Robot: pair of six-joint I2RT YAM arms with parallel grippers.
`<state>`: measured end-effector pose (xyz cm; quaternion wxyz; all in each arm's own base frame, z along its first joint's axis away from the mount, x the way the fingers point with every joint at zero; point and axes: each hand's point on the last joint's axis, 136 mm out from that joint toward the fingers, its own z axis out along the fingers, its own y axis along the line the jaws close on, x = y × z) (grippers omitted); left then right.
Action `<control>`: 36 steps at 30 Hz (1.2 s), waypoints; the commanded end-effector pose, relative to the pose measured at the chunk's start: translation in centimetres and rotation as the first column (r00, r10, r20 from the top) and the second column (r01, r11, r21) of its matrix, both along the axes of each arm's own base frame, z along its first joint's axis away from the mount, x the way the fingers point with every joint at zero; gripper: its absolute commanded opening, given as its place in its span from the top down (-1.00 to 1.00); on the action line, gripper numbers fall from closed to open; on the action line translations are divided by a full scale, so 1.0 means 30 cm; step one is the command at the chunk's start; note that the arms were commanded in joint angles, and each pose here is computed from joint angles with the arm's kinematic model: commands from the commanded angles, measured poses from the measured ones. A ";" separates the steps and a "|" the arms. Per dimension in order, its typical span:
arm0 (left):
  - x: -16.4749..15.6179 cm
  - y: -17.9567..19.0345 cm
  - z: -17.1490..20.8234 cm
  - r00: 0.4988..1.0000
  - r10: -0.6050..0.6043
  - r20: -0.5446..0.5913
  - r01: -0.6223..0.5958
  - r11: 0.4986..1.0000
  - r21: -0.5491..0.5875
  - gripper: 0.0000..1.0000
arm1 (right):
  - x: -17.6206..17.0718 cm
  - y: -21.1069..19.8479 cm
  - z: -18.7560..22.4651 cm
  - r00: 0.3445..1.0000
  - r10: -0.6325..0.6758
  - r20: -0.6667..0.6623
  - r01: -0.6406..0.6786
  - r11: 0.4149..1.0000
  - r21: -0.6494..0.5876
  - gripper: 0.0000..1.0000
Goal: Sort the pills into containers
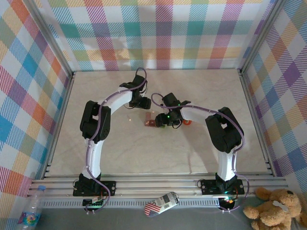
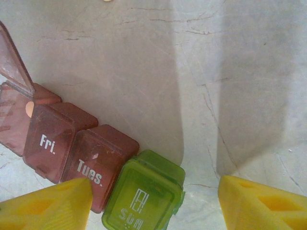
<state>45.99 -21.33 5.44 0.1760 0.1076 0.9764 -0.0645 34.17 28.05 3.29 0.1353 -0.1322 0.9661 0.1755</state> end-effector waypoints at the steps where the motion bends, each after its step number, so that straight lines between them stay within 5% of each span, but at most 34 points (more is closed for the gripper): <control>1: -0.034 0.015 -0.023 0.998 0.006 -0.068 -0.003 0.999 0.048 -0.35 | -0.009 -0.017 -0.044 1.000 -0.012 -0.027 0.011 1.000 -0.028 -0.39; 36: -0.216 -0.105 0.076 0.982 -0.100 -0.158 0.063 0.973 -0.224 0.38 | 0.000 -0.026 -0.061 0.999 -0.034 -0.038 0.033 0.999 -0.038 -0.36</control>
